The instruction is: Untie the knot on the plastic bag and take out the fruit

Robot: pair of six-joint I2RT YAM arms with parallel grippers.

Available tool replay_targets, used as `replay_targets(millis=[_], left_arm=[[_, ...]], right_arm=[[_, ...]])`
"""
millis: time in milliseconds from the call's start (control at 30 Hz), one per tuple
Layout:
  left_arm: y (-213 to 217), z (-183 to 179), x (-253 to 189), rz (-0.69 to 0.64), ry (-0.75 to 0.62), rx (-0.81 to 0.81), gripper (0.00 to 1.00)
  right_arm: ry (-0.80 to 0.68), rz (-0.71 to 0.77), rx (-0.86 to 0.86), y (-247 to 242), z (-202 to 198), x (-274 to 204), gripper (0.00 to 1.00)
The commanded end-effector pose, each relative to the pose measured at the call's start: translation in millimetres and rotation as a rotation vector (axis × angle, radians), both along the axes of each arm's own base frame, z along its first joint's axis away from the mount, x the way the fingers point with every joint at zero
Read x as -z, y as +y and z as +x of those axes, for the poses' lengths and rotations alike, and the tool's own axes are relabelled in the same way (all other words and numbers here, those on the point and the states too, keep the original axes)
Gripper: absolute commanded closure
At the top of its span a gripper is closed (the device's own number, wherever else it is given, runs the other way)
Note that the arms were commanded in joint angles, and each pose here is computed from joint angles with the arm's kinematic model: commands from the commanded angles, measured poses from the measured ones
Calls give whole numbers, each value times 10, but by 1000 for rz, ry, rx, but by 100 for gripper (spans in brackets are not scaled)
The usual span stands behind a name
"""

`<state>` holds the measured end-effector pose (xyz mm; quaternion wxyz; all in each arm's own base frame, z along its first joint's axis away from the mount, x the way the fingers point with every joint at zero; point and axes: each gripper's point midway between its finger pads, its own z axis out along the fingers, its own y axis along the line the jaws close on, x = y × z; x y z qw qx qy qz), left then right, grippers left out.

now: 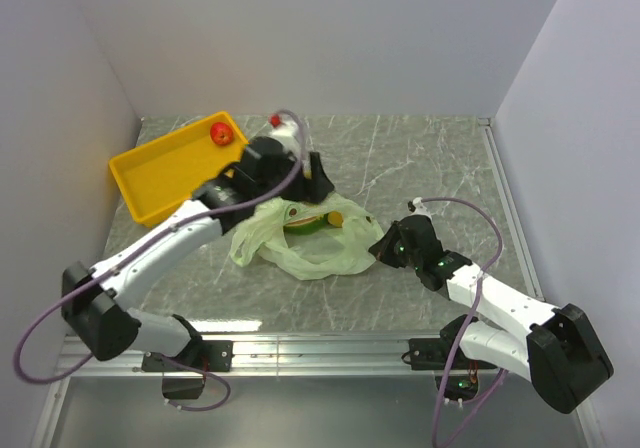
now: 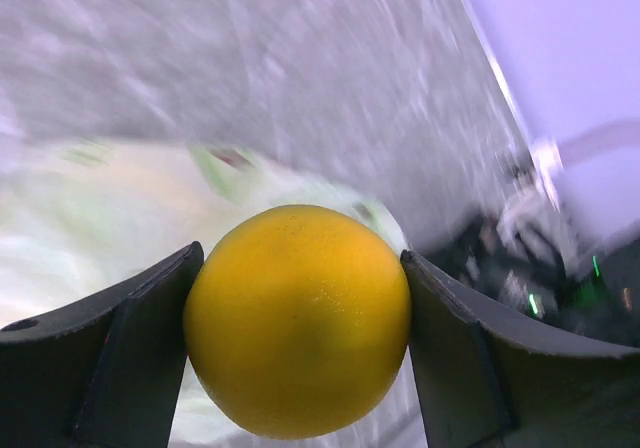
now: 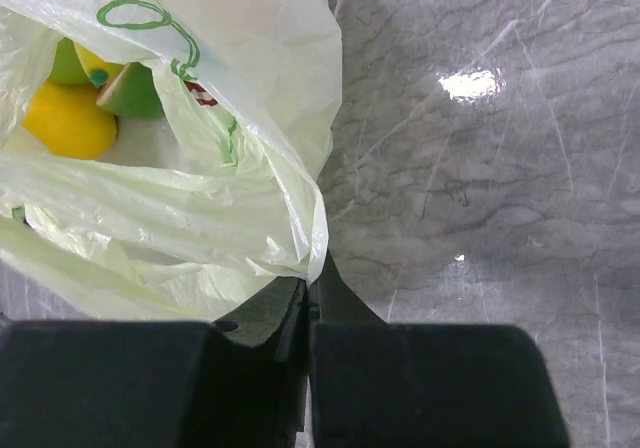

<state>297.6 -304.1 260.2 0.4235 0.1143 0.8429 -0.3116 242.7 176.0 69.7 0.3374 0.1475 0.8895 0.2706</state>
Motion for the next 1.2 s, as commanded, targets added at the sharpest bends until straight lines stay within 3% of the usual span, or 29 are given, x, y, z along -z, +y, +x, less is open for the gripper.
replay_targets(millis=[0, 100, 267, 500, 733, 867, 933, 1167], left_arm=[[607, 385, -340, -54, -36, -163, 64], [1218, 785, -309, -47, -30, -343, 63], [1890, 1340, -184, -53, -19, -534, 61], [2678, 2208, 486, -2, 59, -785, 48], [2810, 2731, 887, 9, 111, -838, 30], [2797, 2863, 1026, 3, 126, -835, 8], [2784, 2889, 1026, -5, 126, -832, 2], [2753, 2658, 869, 17, 106, -802, 1]], right_arm=[[-54, 5, -1, 1, 79, -154, 100], [-70, -15, 5, -35, 97, -203, 100], [-99, -39, -19, -51, 99, -295, 100], [-116, -30, -70, 6, 72, -379, 100], [-132, -42, -108, 31, 62, -455, 100], [-138, -50, -107, 9, 56, -488, 100], [-141, -52, -111, 5, 42, -498, 100], [-151, -59, -107, -17, 40, -516, 100]])
